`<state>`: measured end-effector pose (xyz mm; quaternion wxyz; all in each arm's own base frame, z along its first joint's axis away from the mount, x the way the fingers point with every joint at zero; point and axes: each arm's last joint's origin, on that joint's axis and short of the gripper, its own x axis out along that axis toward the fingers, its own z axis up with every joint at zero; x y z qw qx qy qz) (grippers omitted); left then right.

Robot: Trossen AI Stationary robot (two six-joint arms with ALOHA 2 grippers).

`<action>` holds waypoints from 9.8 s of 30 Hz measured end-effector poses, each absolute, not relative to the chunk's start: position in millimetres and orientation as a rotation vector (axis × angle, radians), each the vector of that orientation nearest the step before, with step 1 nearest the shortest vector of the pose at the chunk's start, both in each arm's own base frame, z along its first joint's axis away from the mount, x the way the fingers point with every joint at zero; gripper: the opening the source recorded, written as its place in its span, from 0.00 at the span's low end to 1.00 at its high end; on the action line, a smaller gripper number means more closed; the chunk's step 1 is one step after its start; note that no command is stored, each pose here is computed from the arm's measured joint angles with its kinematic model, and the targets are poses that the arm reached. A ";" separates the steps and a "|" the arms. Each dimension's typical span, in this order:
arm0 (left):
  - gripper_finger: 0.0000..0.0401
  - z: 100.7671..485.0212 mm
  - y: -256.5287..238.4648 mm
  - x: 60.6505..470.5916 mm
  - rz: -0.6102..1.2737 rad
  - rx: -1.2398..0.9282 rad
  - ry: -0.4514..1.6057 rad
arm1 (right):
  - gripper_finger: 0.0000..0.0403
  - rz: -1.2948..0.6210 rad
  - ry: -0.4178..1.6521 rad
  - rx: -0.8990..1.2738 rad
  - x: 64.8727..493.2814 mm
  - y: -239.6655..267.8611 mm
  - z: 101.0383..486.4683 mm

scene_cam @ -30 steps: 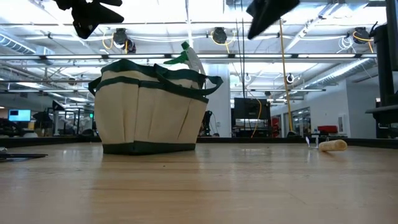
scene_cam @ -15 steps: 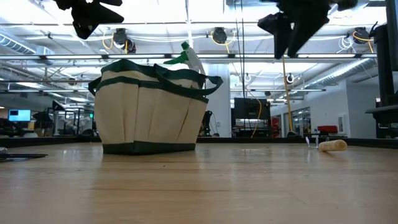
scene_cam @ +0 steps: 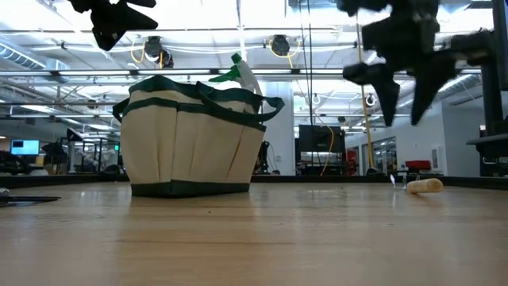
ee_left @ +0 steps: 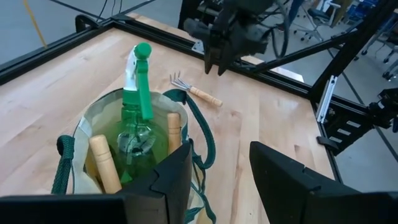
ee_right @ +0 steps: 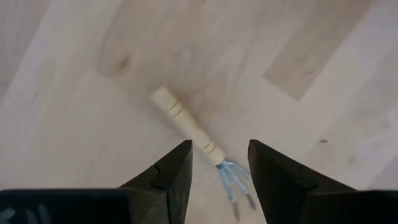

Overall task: Pick & Place Garden tools in Gardening bag
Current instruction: Put the hand rake into the gardening bag, then put the shear scissors into the gardening bag

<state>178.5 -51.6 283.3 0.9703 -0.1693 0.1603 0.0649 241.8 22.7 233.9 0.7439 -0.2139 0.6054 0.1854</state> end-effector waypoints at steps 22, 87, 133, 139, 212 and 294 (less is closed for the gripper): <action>0.41 283.1 -53.8 178.5 0.058 -0.352 0.347 | 0.38 0.600 1.286 -0.603 230.0 23.2 190.0; 0.41 283.1 -53.8 178.4 0.054 -0.326 0.346 | 0.15 0.250 1.011 -0.155 242.3 25.3 167.4; 0.41 281.6 -54.0 177.8 0.039 -0.278 0.365 | 0.15 0.258 -0.516 0.230 345.2 14.0 356.8; 0.41 281.7 -54.5 177.8 0.018 -0.264 0.368 | 0.15 0.224 -0.496 0.198 370.0 6.1 350.9; 0.41 281.3 -55.9 177.6 -0.026 -0.298 0.385 | 0.19 0.036 -0.122 0.139 434.5 -21.8 219.4; 0.41 302.3 -127.7 147.6 -0.271 -1.217 0.624 | 0.00 0.211 -0.281 0.084 189.1 -9.3 289.3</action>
